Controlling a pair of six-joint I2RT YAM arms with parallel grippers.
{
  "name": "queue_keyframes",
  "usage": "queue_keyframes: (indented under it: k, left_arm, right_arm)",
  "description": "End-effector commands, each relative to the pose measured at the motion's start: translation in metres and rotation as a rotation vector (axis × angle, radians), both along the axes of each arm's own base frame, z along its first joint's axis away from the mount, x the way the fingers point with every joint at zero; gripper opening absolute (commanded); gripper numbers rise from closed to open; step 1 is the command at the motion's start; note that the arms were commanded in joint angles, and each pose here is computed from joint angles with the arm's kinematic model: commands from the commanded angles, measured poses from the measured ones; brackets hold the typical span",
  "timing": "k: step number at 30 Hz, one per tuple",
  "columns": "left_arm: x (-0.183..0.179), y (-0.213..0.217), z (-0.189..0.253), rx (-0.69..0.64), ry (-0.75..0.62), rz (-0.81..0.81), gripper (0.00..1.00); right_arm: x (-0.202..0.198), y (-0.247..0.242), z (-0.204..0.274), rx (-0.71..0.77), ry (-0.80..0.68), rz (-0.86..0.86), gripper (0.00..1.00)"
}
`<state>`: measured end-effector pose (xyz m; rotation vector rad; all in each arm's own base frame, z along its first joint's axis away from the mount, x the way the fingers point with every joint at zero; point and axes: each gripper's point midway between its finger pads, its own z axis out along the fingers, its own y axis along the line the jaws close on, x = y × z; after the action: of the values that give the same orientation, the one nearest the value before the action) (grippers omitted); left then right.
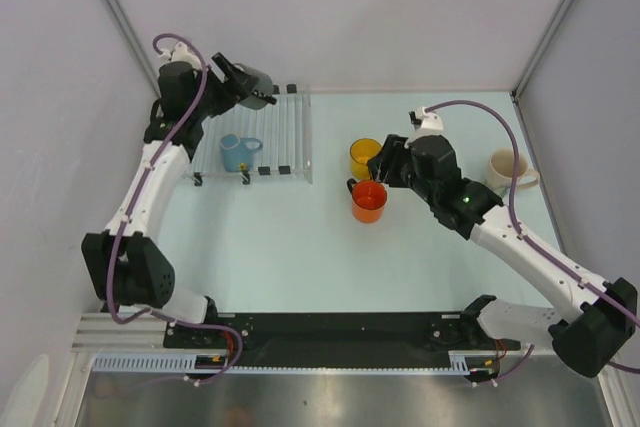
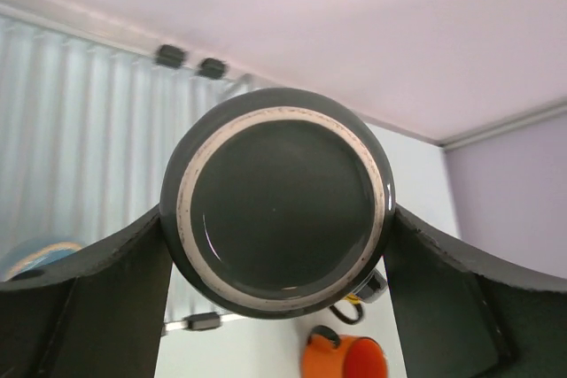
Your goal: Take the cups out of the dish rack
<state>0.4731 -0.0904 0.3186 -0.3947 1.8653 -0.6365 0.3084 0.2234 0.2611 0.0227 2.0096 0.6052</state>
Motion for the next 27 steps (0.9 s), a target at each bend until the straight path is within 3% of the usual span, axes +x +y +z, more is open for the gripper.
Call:
queue_keyframes:
  k: [1,7,14,17,20,27]
  left_arm:
    - [-0.031,-0.035,0.054,-0.152,-0.206,-0.206,0.00]
    - [-0.087,-0.071,0.052,-0.366,-0.270,-0.448,0.00]
    - [-0.162,-0.090,0.051,-0.558,-0.381,-0.695,0.01]
    - [-0.198,-0.093,0.050,-0.622,-0.470,-0.804,0.00]
    - [-0.224,-0.104,0.026,-0.699,-0.407,-0.876,0.00]
    - [-0.245,-0.128,-0.003,-0.620,-0.330,-0.907,0.00]
  right_arm:
    - [0.004,-0.009,0.028,0.118,-0.100,-0.069,0.54]
    - [-0.013,0.017,0.044,0.294,-0.113,0.157,0.62]
    - [-0.046,0.018,0.091,0.677,-0.240,0.397,0.66]
    - [-0.056,0.018,0.093,0.809,-0.222,0.471,0.66]
    - [-0.070,0.021,0.103,0.941,-0.249,0.577,0.65]
    - [-0.076,0.054,0.099,0.892,-0.191,0.650,0.65]
